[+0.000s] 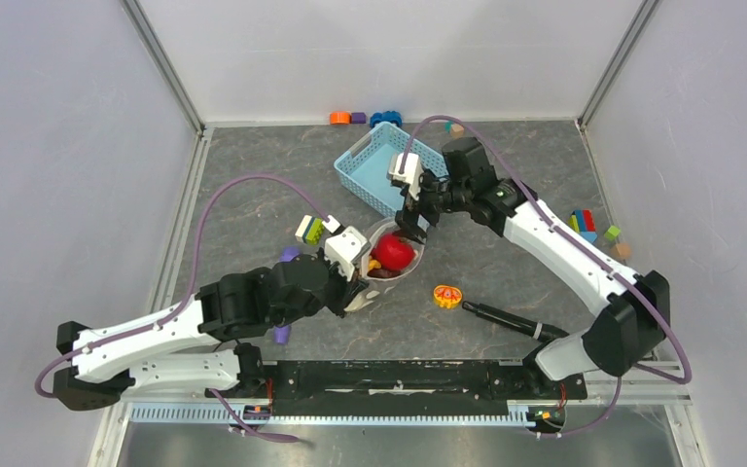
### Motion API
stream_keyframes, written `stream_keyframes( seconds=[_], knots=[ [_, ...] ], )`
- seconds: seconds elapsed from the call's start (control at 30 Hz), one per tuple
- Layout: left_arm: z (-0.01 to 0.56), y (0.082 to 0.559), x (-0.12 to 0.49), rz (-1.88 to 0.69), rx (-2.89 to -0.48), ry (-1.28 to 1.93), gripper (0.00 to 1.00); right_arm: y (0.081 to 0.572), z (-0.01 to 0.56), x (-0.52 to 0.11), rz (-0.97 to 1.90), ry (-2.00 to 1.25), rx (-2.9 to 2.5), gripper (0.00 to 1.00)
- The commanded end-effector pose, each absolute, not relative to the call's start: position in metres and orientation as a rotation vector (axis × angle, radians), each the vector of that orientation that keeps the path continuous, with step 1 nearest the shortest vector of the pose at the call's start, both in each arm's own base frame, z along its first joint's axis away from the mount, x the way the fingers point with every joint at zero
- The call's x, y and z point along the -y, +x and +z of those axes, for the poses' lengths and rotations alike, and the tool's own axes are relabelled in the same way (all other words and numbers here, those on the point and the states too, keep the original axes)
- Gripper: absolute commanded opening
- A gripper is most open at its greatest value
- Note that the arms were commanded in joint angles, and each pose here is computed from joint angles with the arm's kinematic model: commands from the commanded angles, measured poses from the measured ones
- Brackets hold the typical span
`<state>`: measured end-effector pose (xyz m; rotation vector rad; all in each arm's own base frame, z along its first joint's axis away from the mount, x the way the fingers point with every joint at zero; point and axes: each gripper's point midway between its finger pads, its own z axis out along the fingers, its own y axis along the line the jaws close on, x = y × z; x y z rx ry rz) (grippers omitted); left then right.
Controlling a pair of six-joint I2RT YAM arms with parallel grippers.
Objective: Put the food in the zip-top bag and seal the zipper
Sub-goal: Zip the zipper food storage bag at the center of the board.
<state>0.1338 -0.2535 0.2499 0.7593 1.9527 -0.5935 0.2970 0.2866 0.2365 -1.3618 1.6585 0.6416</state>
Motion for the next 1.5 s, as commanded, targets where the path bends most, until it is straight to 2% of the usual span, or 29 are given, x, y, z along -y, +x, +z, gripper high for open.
stream_keyframes(
  seconds=[0.0, 0.1, 0.2, 0.23, 0.3, 0.37, 0.43, 0.6, 0.77, 1.0, 1.07, 1.1, 1.23, 1.3, 1.37, 1.43, 1.47],
  knots=[
    [0.267, 0.135, 0.254, -0.615, -1.864, 0.790, 0.02, 0.286, 0.242, -0.302, 0.714, -1.579, -1.458, 0.98],
    [0.268, 0.137, 0.253, -0.602, -1.856, 0.787, 0.02, 0.284, 0.222, -0.304, 0.758, -1.626, -1.503, 0.93],
    [0.268, 0.141, 0.251, -0.580, -1.849, 0.774, 0.02, 0.289, 0.206, -0.303, 0.752, -1.636, -1.571, 0.79],
    [0.269, 0.144, 0.248, -0.567, -1.847, 0.754, 0.02, 0.293, 0.204, -0.302, 0.739, -1.624, -1.597, 0.69],
    [0.273, 0.153, 0.241, -0.521, -1.847, 0.682, 0.02, 0.300, 0.204, -0.299, 0.705, -1.590, -1.645, 0.33],
    [0.281, 0.167, 0.229, -0.452, -1.844, 0.564, 0.02, 0.305, 0.204, -0.291, 0.640, -1.548, -1.701, 0.13],
    [0.289, 0.181, 0.217, -0.382, -1.827, 0.442, 0.02, 0.311, 0.201, -0.275, 0.552, -1.483, -1.790, 0.00],
    [0.301, 0.207, 0.196, -0.310, -1.784, 0.207, 0.02, 0.308, 0.185, -0.231, 0.436, -1.349, -1.962, 0.00],
    [0.282, 0.238, 0.179, -0.343, -1.856, 0.068, 0.02, 0.308, 0.173, -0.194, 0.341, -1.266, -2.077, 0.00],
    [0.256, 0.251, 0.196, -0.463, -1.910, 0.168, 0.02, 0.315, 0.172, -0.177, 0.269, -1.244, -2.114, 0.00],
    [0.254, 0.244, 0.211, -0.526, -1.907, 0.276, 0.02, 0.314, 0.176, -0.181, 0.293, -1.269, -2.083, 0.04],
    [0.254, 0.241, 0.218, -0.561, -1.894, 0.331, 0.02, 0.312, 0.180, -0.188, 0.334, -1.289, -2.046, 0.11],
    [0.263, 0.228, 0.243, -0.698, -1.843, 0.469, 0.02, 0.307, 0.218, -0.215, 0.466, -1.355, -1.820, 0.51],
    [0.263, 0.226, 0.250, -0.724, -1.840, 0.509, 0.02, 0.298, 0.245, -0.231, 0.554, -1.390, -1.659, 0.65],
    [0.263, 0.226, 0.254, -0.734, -1.842, 0.523, 0.02, 0.291, 0.270, -0.243, 0.609, -1.401, -1.506, 0.84],
    [0.264, 0.221, 0.260, -0.770, -1.840, 0.560, 0.02, 0.284, 0.292, -0.254, 0.669, -1.372, -1.394, 0.98],
    [0.265, 0.221, 0.261, -0.773, -1.841, 0.565, 0.02, 0.277, 0.298, -0.259, 0.712, -1.371, -1.342, 0.98]
  ],
)
